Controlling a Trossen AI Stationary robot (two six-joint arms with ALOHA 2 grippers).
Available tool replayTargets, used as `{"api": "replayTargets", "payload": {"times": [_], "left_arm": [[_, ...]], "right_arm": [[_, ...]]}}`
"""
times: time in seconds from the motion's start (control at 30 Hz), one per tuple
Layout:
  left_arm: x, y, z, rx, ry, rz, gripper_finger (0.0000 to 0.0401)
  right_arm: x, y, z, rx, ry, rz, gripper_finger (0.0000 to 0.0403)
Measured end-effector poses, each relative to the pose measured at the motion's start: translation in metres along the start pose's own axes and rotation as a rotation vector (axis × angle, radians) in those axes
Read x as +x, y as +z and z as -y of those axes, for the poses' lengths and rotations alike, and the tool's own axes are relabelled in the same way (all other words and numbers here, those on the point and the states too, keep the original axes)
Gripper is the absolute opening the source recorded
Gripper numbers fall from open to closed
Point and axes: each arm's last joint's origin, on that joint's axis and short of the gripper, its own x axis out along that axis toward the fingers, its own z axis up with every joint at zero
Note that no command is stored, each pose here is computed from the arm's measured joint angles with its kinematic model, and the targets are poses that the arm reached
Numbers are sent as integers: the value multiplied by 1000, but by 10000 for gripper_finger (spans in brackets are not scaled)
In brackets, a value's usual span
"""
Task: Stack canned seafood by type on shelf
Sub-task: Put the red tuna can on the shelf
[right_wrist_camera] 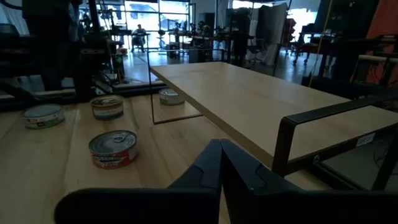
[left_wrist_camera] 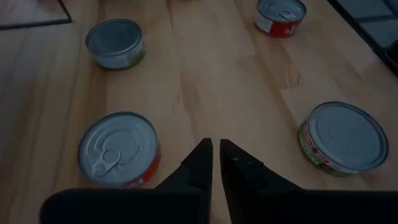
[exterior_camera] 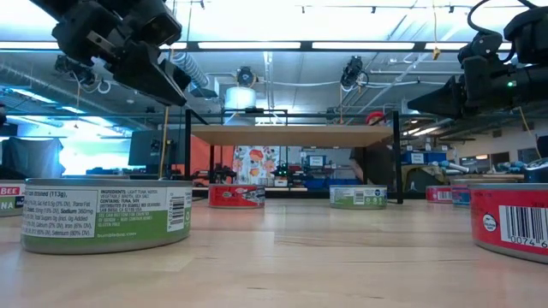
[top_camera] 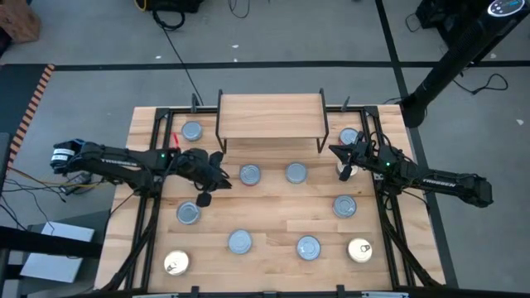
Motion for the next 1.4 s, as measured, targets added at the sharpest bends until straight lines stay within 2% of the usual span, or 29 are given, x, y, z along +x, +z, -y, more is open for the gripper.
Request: {"api": "replayTargets", "payload": {"times": [0.2,0.4,0.6,0.83,1.0,1.13,1.27,1.4], "left_arm": [[10,-1,4,11,-31,-16,7],[13,1,16,38,-85,-12,5],[14,3,25,-41,-114,-2,6],[14,4,27,-85,-97,8,6],[11,11,29,-197,-110,5,6],[7,20,35,-187,-95,-26,17],[3,27,36,-141,-15,-88,31],[7,33,36,-128,-6,-115,35]], "right_arm": [[0,0,0,0,0,0,19],[0,0,0,0,0,1,19],[0,0,0,0,0,1,19],[0,0,0,0,0,1,19],[0,0,0,0,-1,1,19],[0,0,0,0,0,0,19],[0,0,0,0,0,0,19],[0,0,0,0,0,0,19]]}}
